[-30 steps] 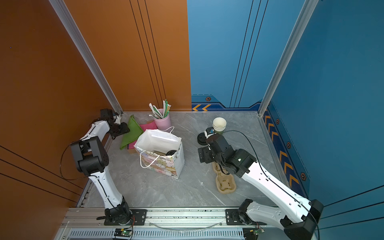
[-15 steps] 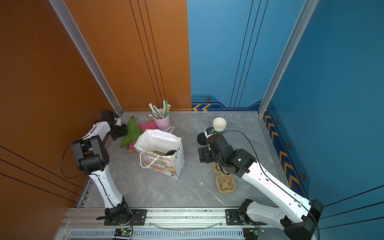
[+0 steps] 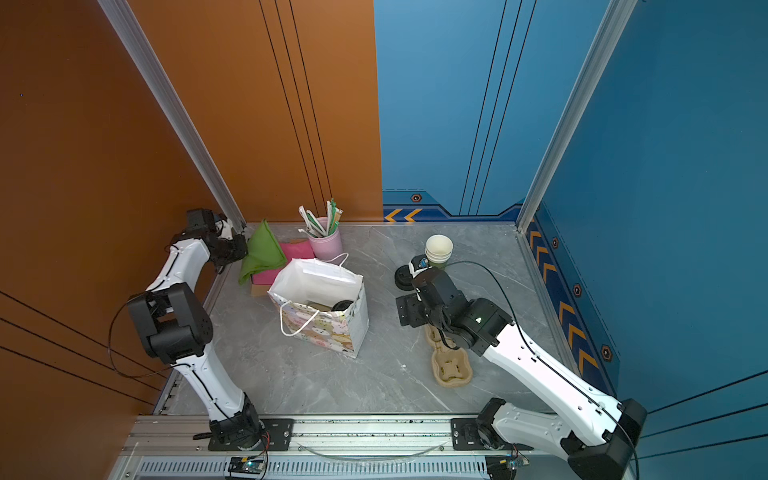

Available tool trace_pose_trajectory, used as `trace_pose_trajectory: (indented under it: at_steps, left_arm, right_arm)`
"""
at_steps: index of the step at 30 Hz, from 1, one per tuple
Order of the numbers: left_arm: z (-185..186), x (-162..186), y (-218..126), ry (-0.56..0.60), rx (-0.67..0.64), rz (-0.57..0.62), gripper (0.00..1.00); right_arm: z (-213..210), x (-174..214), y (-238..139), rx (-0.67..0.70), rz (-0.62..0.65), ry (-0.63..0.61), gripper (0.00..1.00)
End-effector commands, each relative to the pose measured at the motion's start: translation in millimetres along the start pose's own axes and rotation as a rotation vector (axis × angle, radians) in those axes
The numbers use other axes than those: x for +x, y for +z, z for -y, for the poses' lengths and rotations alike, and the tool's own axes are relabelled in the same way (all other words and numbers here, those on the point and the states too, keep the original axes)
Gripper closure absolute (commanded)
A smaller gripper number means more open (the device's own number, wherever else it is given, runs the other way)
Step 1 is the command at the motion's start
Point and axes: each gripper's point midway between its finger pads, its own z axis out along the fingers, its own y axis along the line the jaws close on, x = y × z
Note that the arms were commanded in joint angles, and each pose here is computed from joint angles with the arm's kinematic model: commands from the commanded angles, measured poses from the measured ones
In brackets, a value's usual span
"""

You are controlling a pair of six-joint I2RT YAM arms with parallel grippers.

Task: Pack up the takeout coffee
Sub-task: 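Raise the green napkin off the box with the left gripper, then carry the napkin over the bag while the right gripper reaches to grasp it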

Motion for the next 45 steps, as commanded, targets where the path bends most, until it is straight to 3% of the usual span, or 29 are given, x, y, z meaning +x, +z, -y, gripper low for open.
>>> trace_pose_trajectory:
  at_steps: [1,4,9,13,20,26,36,45]
  left_arm:
    - [22.1,-15.2,-35.4,0.004,0.062,0.072,1.0]
    - [19.1,-12.2,-38.8,0.006,0.047,0.073,1.0]
    - [4.7,13.1,-11.1,-0.066,0.063,-0.017,1.0]
    - [18.5,5.7,-24.3,-0.051,0.096,0.013,1.0]
    - [66.0,-16.3,-90.8,0.006,0.214,0.141,1.0]
    - [116.7,-13.7,-159.5,0.085,0.365,0.234,1.0]
    - [203.2,18.1,-278.9,0.298,0.634,0.402,1.0]
    - [253.8,66.9,-327.3,0.441,0.883,0.402,1.0]
  right_arm:
    - [0.5,-1.8,-7.4,-0.013,0.013,-0.02,0.1]
    - [-0.6,-1.1,-7.1,-0.019,0.01,-0.021,0.1]
    - [-3.5,2.2,-4.3,-0.028,-0.003,-0.028,0.1]
    - [-6.5,-0.8,-7.3,-0.041,0.007,-0.042,0.1]
    - [-23.8,-18.6,-16.1,-0.098,0.066,-0.102,0.1]
    - [-56.8,-49.4,-34.4,-0.181,0.183,-0.22,0.1]
    - [-132.3,-117.8,-61.6,-0.36,0.404,-0.379,0.09]
    - [-192.3,-170.5,-65.6,-0.453,0.527,-0.442,0.08]
